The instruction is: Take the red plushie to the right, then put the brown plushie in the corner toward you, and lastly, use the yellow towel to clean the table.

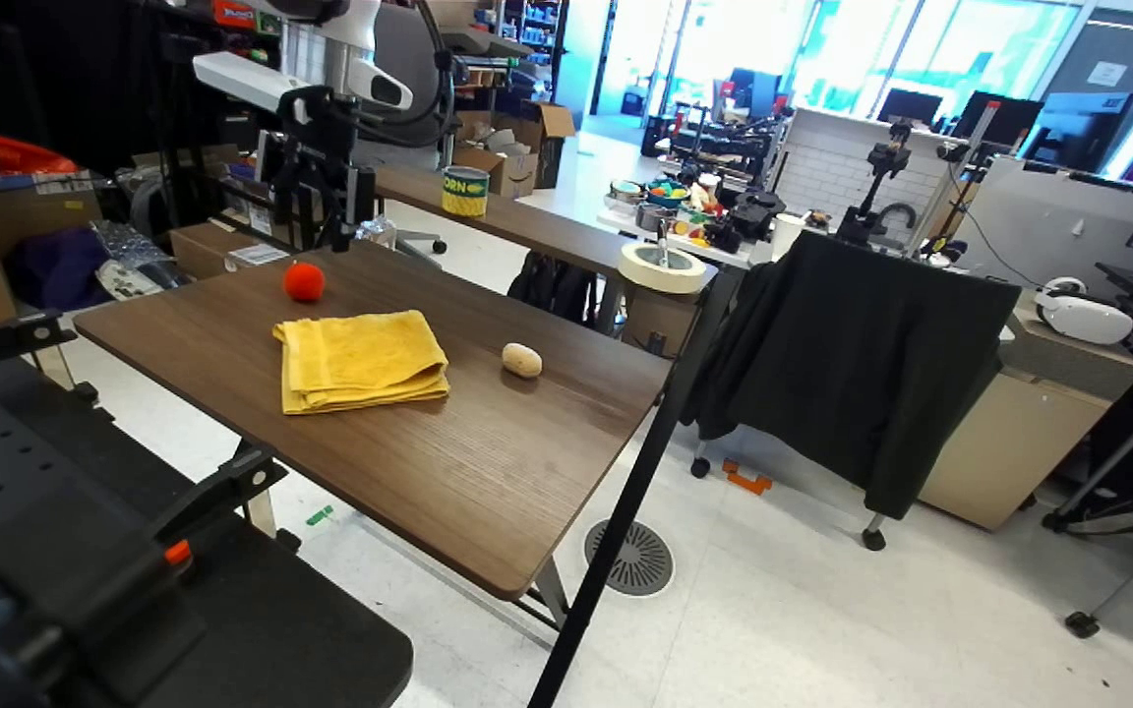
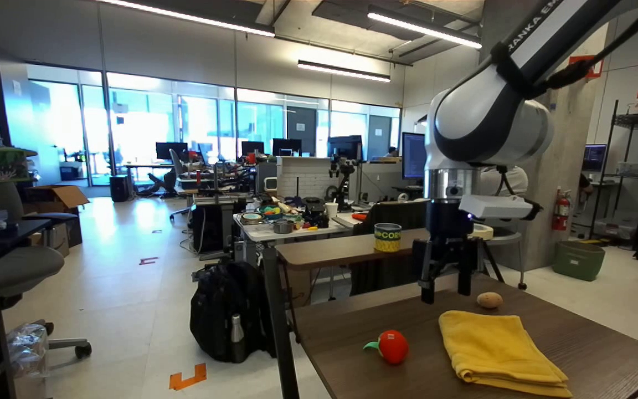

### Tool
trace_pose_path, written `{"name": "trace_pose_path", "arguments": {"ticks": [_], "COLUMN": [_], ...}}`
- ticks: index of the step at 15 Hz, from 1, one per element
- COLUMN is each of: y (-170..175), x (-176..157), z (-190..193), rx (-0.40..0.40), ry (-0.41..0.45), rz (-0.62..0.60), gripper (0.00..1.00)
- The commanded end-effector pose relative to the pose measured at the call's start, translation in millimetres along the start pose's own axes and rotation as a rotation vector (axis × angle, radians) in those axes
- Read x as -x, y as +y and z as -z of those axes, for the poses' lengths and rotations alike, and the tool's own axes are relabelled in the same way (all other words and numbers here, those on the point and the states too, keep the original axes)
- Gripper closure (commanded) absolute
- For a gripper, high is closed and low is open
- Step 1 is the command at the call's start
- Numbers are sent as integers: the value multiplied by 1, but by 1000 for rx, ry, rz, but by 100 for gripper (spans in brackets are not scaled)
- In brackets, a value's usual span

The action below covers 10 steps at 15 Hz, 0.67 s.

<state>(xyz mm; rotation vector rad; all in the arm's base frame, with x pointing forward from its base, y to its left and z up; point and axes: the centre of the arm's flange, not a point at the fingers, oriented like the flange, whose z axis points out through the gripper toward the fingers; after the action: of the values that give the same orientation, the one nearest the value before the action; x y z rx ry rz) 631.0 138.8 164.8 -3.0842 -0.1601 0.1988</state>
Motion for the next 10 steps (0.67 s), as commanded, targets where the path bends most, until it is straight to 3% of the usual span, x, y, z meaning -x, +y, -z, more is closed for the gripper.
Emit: {"name": "trace_pose_path", "arguments": {"ticks": [1, 6, 9, 10], "y": [-41, -103, -120, -121], "x": [-40, -67, -76, -78], "z": [-39, -82, -93, -92], "rx": [-35, -69, -53, -47], "ry": [57, 95, 85, 79], "rz": [-27, -21, -16, -16], "gripper": [0, 0, 0, 12]}}
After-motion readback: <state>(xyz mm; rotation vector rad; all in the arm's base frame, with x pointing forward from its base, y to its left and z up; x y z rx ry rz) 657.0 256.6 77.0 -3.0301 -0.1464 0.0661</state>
